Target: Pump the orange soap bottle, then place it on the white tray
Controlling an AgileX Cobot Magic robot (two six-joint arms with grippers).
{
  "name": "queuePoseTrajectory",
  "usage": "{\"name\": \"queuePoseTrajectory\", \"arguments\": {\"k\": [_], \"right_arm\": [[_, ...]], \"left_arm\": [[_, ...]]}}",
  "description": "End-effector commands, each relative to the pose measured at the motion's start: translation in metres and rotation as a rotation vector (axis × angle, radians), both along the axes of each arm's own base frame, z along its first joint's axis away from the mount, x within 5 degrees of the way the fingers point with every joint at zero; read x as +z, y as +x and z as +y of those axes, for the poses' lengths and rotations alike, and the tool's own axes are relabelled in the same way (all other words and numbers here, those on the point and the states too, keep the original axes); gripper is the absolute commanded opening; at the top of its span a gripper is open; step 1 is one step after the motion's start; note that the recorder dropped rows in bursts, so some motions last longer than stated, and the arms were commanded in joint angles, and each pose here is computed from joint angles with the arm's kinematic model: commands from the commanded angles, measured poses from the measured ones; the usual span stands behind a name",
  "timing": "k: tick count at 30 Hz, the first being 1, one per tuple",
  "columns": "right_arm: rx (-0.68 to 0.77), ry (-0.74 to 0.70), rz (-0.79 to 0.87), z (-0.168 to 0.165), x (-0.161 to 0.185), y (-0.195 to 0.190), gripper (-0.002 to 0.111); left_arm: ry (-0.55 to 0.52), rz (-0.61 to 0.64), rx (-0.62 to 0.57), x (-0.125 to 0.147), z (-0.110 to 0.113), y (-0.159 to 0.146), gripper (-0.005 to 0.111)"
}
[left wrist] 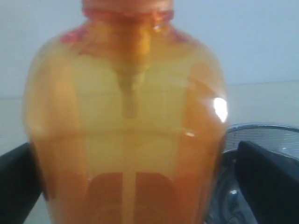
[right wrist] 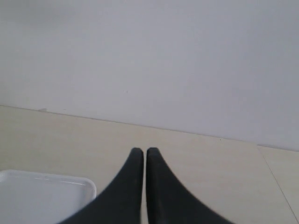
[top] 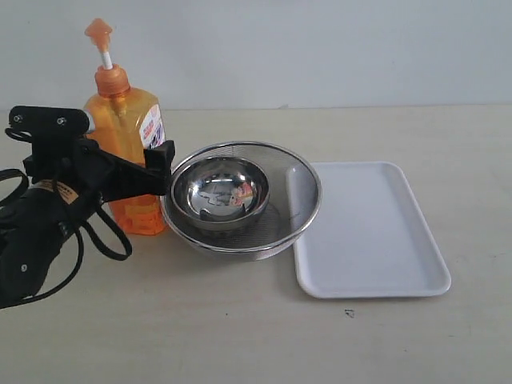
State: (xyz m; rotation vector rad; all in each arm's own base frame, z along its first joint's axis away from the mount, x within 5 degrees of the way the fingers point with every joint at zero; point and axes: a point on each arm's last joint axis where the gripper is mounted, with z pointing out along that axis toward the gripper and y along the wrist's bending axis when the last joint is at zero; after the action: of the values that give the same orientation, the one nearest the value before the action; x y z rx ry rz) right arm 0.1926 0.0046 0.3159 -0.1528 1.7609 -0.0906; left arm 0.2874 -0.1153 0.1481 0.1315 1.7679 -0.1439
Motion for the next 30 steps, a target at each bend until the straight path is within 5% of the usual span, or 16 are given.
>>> {"name": "queuePoseTrajectory", "arguments": {"k": [1, 26, 30], "right_arm": [[-0.004, 0.003, -0.017, -0.001, 0.004, 0.001, 0.0], [-0.013, 0.072, -0.11, -0.001, 0.012, 0.002, 0.0], [-0.013, 0.075, -0.11, -0.001, 0.012, 0.002, 0.0]], "left_arm": [[-0.019, 0.006, 0.086, -0.002, 0.008, 0.01, 0.11], [-0.049, -0.046, 0.141, 0.009, 0.016, 0.025, 0.11], [-0.058, -0.061, 0.13, 0.013, 0.013, 0.029, 0.097]]}}
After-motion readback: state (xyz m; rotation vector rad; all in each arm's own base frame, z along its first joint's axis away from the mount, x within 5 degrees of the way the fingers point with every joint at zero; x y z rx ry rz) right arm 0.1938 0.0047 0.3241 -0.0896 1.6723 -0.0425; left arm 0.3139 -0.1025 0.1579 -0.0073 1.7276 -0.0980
